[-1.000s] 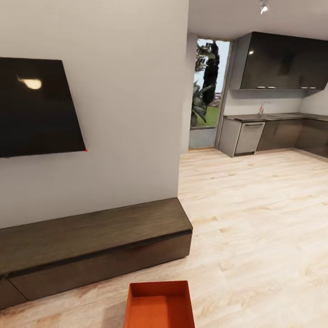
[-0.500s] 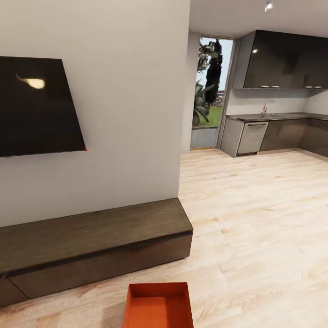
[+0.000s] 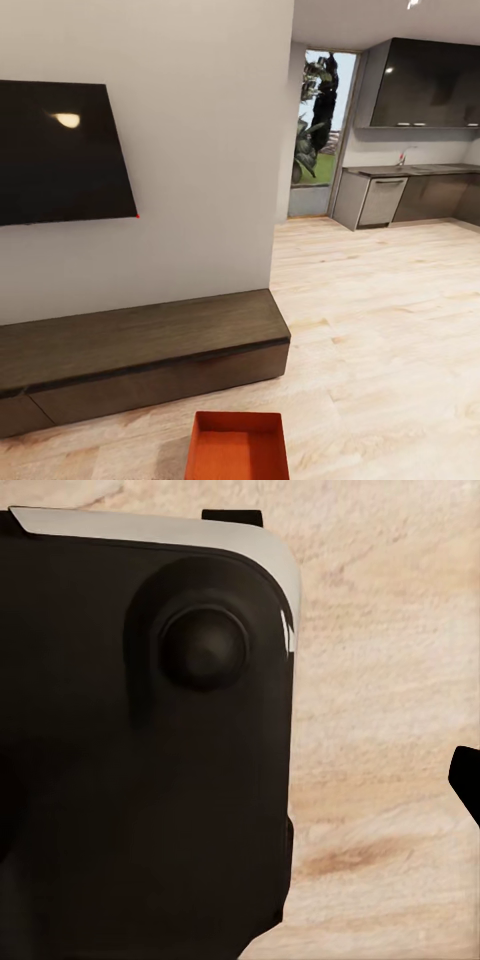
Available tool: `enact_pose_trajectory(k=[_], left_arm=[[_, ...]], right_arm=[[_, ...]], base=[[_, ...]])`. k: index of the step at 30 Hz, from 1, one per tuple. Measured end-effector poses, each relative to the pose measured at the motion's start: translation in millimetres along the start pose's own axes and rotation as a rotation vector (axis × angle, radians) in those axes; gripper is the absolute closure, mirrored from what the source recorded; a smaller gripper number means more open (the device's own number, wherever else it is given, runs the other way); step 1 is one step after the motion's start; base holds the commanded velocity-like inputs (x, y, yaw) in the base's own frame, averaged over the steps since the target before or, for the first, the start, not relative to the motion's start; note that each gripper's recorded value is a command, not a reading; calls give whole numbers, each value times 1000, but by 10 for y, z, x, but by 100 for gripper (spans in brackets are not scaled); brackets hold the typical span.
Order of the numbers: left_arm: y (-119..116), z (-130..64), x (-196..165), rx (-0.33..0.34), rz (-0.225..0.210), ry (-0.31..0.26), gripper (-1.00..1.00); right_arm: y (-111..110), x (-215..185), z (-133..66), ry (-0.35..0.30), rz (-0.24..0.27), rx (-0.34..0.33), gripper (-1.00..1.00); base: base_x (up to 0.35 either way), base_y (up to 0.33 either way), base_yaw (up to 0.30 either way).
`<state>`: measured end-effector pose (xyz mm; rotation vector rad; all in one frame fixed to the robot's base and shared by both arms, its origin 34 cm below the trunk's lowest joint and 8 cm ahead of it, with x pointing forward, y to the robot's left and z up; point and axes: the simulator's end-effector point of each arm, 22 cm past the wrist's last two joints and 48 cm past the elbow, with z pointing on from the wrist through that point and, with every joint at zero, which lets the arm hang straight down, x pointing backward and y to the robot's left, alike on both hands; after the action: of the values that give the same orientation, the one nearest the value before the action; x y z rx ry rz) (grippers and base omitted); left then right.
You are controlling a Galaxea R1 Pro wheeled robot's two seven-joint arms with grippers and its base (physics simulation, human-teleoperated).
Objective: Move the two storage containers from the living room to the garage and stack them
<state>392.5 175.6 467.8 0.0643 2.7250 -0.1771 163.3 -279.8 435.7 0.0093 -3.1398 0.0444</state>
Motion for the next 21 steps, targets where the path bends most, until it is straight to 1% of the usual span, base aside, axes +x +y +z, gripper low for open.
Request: enact_pose_trajectory(k=[21], left_arm=[[0, 0, 4, 0, 0, 1, -100]], right_arm=[[12, 7, 0, 1, 0, -5, -100]], base=[[0, 0, 2]])
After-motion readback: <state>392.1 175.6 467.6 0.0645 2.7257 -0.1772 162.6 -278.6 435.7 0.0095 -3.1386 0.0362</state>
